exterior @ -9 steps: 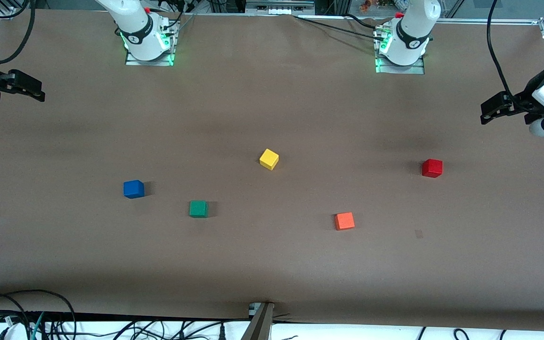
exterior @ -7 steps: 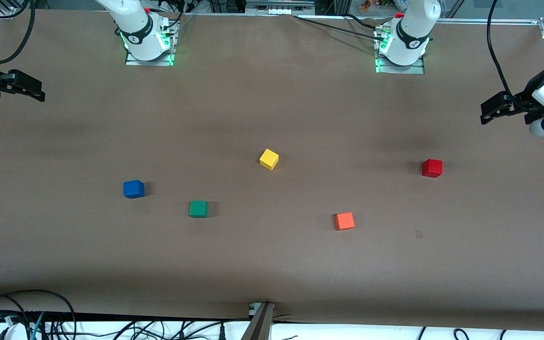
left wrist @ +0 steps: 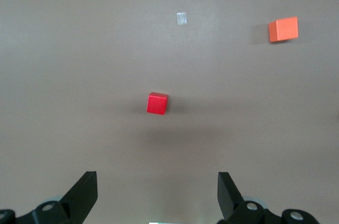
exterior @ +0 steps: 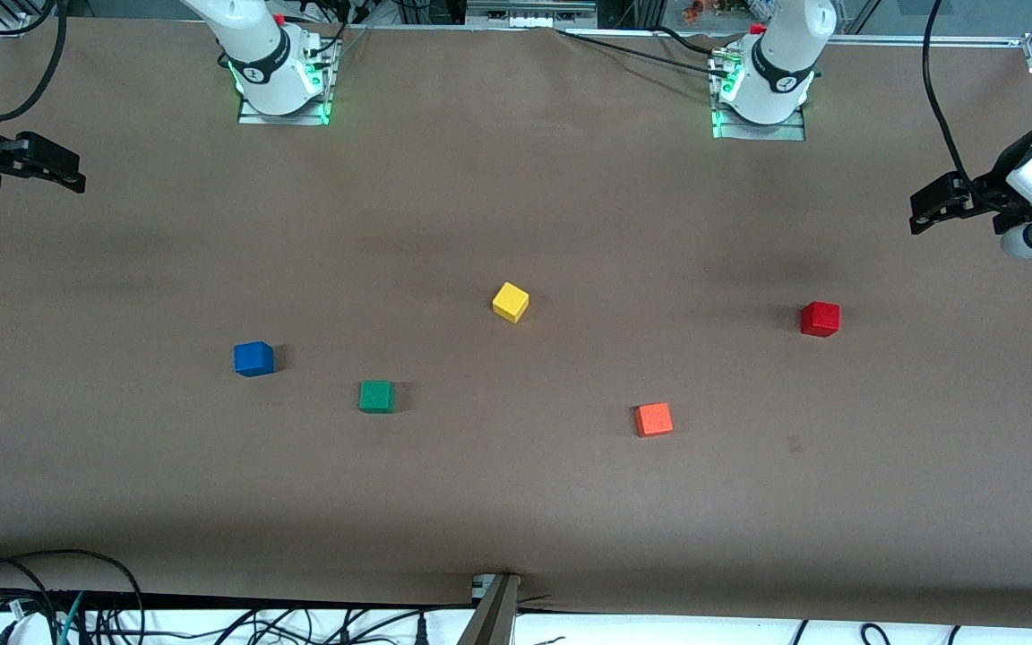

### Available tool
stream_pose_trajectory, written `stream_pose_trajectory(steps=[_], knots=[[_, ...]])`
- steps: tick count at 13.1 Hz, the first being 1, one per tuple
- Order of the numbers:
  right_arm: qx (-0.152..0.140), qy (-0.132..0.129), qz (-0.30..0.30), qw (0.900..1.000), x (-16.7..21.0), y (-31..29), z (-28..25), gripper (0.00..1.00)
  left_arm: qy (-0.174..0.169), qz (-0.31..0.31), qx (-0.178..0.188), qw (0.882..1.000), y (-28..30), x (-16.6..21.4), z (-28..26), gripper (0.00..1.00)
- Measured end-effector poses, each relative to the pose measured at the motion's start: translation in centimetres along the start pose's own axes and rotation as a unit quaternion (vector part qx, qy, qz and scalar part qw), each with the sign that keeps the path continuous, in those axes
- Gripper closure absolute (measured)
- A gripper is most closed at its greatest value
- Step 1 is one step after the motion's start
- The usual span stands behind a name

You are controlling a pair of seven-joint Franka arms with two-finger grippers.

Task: Pass red block to right arm, stack on blue

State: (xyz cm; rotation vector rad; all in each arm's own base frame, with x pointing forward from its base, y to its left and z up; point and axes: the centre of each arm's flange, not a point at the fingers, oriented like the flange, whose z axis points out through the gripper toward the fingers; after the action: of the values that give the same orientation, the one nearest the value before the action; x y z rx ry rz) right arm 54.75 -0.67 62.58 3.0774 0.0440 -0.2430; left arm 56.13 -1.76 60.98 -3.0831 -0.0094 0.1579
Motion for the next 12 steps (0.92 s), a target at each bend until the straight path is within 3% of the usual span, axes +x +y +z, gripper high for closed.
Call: stream_pose_trajectory(steps=[4,9,12], knots=[[0.0,0.0,0.0,1.0,0.0,0.0,0.0,0.0,-0.021,0.001,0.001,1.0,0.1,-0.2,0.6,0.0],[0.0,0.0,0.0,1.0,0.0,0.0,0.0,0.0,-0.087,0.007,0.003,0.996,0.5,0.3,4.0,0.0],[0.0,0.0,0.0,1.0,0.0,0.0,0.0,0.0,-0.086,0.005,0.001,0.996,0.3,2.6,7.8,0.0]])
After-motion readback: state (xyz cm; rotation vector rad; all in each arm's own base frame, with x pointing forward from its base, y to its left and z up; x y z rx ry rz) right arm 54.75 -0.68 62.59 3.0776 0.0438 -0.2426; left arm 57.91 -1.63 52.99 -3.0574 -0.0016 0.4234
